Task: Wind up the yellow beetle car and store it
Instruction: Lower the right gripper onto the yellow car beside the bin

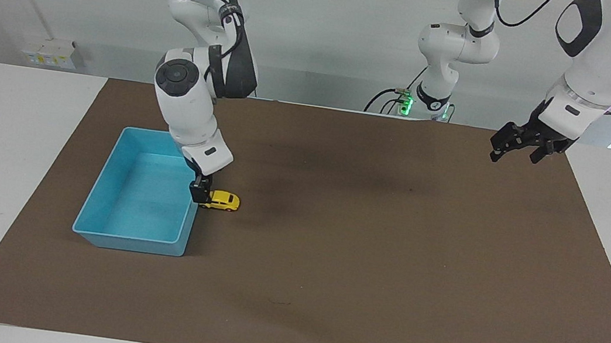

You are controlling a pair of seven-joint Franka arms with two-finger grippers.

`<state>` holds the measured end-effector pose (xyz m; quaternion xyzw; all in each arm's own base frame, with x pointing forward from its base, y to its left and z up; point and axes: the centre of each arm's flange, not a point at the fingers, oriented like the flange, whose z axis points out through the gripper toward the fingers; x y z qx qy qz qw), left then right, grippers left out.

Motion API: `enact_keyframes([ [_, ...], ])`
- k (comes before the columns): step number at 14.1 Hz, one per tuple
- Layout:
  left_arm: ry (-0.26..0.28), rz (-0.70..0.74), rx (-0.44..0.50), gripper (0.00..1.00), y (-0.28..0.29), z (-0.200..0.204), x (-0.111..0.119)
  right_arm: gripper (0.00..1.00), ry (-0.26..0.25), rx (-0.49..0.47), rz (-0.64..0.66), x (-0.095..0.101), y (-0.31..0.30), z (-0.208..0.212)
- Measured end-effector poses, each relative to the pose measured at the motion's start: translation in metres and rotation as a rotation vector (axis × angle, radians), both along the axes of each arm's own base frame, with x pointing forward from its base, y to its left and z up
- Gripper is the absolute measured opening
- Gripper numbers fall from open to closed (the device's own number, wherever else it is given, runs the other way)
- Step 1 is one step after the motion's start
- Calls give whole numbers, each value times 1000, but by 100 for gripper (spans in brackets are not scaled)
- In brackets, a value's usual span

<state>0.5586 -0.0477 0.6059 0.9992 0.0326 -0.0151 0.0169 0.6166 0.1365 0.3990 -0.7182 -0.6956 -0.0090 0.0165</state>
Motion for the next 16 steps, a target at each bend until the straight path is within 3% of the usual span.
enact_keyframes([
  [6,-36,26,-2,100,49,11,0,100,-9,4,44,5,7,-35],
  [16,-60,-38,-3,100,39,23,-7,100,38,-6,73,-11,22,-70],
])
